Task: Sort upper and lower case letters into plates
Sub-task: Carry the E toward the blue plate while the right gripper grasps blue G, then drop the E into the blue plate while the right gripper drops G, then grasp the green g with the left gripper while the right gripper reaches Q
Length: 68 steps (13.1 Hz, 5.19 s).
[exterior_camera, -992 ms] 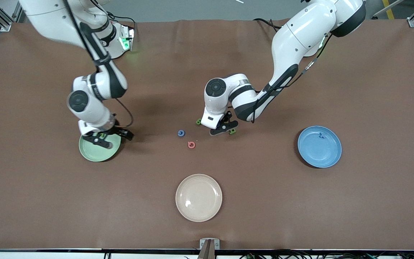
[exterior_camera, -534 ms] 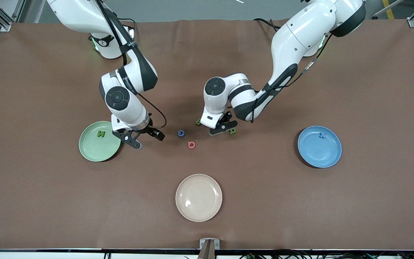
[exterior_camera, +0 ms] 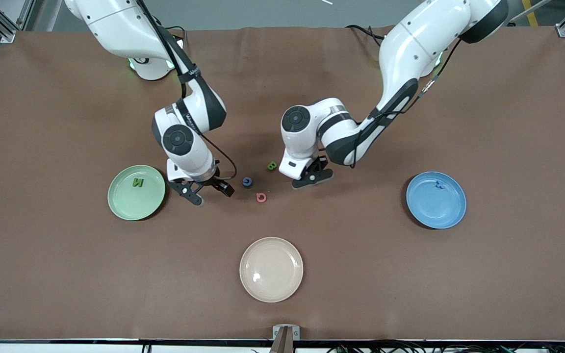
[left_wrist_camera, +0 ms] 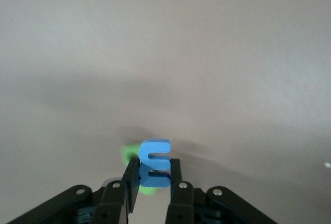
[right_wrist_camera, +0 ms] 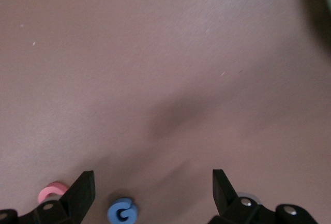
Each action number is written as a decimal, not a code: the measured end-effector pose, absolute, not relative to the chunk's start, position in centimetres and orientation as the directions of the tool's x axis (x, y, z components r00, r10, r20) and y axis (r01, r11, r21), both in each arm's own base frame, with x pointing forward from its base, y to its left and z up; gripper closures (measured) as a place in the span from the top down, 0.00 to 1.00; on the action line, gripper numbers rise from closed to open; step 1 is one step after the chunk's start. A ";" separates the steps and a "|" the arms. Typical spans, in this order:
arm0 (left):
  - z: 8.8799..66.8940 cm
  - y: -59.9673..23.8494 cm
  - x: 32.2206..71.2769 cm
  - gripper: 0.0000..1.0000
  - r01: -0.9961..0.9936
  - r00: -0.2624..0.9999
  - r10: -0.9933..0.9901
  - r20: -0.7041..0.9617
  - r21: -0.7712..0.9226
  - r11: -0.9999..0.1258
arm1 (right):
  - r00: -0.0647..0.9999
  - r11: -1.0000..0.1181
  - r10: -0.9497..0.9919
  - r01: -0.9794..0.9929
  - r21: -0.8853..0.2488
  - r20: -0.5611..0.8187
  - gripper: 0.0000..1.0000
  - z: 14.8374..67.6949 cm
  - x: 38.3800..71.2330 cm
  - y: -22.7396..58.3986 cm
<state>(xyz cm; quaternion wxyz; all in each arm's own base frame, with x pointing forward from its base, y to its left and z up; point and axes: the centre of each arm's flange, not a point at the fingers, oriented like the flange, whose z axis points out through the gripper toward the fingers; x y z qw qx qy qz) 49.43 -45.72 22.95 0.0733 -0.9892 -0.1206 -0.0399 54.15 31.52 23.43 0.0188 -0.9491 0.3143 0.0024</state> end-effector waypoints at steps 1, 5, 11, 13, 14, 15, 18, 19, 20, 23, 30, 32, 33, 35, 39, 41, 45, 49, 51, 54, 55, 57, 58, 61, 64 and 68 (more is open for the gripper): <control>24.5 -44.4 50.4 0.28 0.220 0.973 0.207 0.101 -0.155 -0.963 | 0.794 -0.793 -0.608 -0.608 -0.039 -0.015 1.00 23.0 53.9 32.6; 28.8 -37.9 53.0 0.28 0.156 0.987 0.149 0.055 -0.153 -0.976 | 0.784 -0.784 -0.621 -0.621 -0.014 -0.024 1.00 20.8 51.4 36.9; 29.7 -22.9 53.6 0.28 0.087 0.996 0.087 0.002 -0.121 -0.989 | 0.799 -0.798 -0.602 -0.602 -0.026 -0.010 0.78 17.1 49.5 39.4; 27.7 -20.2 52.4 0.28 0.055 0.998 0.051 0.036 -0.124 -0.991 | 0.804 -0.803 -0.595 -0.595 -0.030 0.000 0.59 17.5 49.7 39.4; 26.6 -19.2 51.8 0.28 0.031 0.998 0.024 0.056 -0.128 -0.991 | 0.805 -0.805 -0.593 -0.593 -0.031 0.003 0.57 17.6 49.7 39.4; 25.7 -18.2 51.2 0.28 0.008 0.997 -0.002 0.073 -0.137 -0.991 | 0.806 -0.806 -0.592 -0.591 -0.032 0.007 0.48 17.7 49.9 39.3; 23.9 -13.4 50.9 0.28 -0.024 0.993 -0.043 0.108 -0.174 -0.984 | 0.806 -0.806 -0.592 -0.591 -0.035 0.011 0.35 18.1 50.0 39.3; 23.7 -11.5 51.1 0.28 -0.033 0.993 -0.052 0.106 -0.169 -0.985 | 0.805 -0.805 -0.593 -0.592 -0.032 0.013 0.35 18.0 50.1 39.1; 23.7 -9.8 51.3 0.28 -0.047 0.992 -0.064 0.106 -0.158 -0.986 | 0.805 -0.805 -0.593 -0.593 -0.031 0.013 0.35 18.0 50.1 39.0; 23.2 -6.1 52.1 0.28 -0.088 0.988 -0.102 0.116 -0.126 -0.988 | 0.805 -0.805 -0.593 -0.593 -0.031 0.014 0.35 18.0 50.2 39.0; 20.6 -0.6 53.4 0.28 -0.182 0.973 -0.195 0.121 -0.109 -0.977 | 0.852 -0.851 -0.523 -0.520 0.073 -0.024 0.35 19.5 55.7 28.8; 20.3 0.0 53.9 0.28 -0.200 0.970 -0.212 0.119 -0.102 -0.974 | 0.872 -0.872 -0.488 -0.484 0.081 -0.041 0.35 21.5 56.9 25.2; 20.1 0.6 54.1 0.28 -0.208 0.969 -0.219 0.117 -0.100 -0.973 | 0.882 -0.882 -0.469 -0.465 0.081 -0.048 0.35 22.1 57.1 23.4; 19.5 1.5 54.5 0.28 -0.218 0.967 -0.228 0.115 -0.091 -0.972 | 0.900 -0.901 -0.432 -0.427 0.082 -0.063 0.35 22.5 57.2 19.9; 18.7 2.1 54.6 0.28 -0.214 0.969 -0.221 0.113 -0.074 -0.974 | 0.924 -0.928 -0.372 -0.365 0.081 -0.094 0.35 22.5 57.1 13.4; 18.6 1.8 54.6 0.28 -0.217 0.968 -0.224 0.113 -0.070 -0.974 | 0.932 -0.937 -0.348 -0.341 0.077 -0.105 0.35 22.4 57.0 10.6; 19.0 1.2 55.0 0.52 -0.227 0.964 -0.234 0.123 -0.072 -0.971 | 0.941 -0.948 -0.318 -0.312 0.068 -0.112 0.35 22.3 57.1 7.3; 21.9 -2.7 55.6 0.93 -0.191 0.974 -0.192 0.120 -0.020 -0.981 | 0.944 -0.950 -0.312 -0.307 0.061 -0.105 0.35 22.0 56.7 7.3; 25.5 -6.6 55.7 1.00 -0.105 0.993 -0.104 0.061 0.016 -0.994 | 0.945 -0.950 -0.310 -0.306 0.058 -0.099 0.35 21.7 56.5 7.4; 30.9 -12.9 54.6 1.00 0.059 0.998 0.059 0.018 0.018 -0.998 | 0.946 -0.950 -0.310 -0.306 0.058 -0.099 0.35 21.4 56.3 7.3; 31.7 -15.0 53.9 1.00 0.109 0.994 0.110 0.015 0.014 -0.994 | 0.946 -0.950 -0.310 -0.306 0.058 -0.098 0.35 21.4 56.3 7.3; 31.9 -20.2 52.0 1.00 0.196 0.981 0.196 0.003 0.000 -0.981 | 0.949 -0.953 -0.301 -0.297 0.055 -0.096 0.35 21.4 56.2 7.3; 31.7 -23.6 50.8 1.00 0.236 0.972 0.236 -0.001 -0.013 -0.972 | 0.951 -0.955 -0.297 -0.293 0.050 -0.085 0.35 21.2 56.1 7.3; 29.0 -32.2 48.1 1.00 0.335 0.942 0.335 0.009 -0.073 -0.939 | 0.954 -0.956 -0.294 -0.292 0.040 -0.062 0.35 19.9 54.9 7.1; 26.4 -38.8 45.2 1.00 0.425 0.905 0.423 0.043 -0.112 -0.898 | 0.952 -0.954 -0.298 -0.296 0.041 -0.064 0.52 19.6 54.7 6.8; 24.2 -39.1 46.0 1.00 0.541 0.841 0.541 0.027 -0.103 -0.835 | 0.947 -0.951 -0.310 -0.308 0.040 -0.085 0.95 21.5 55.5 7.2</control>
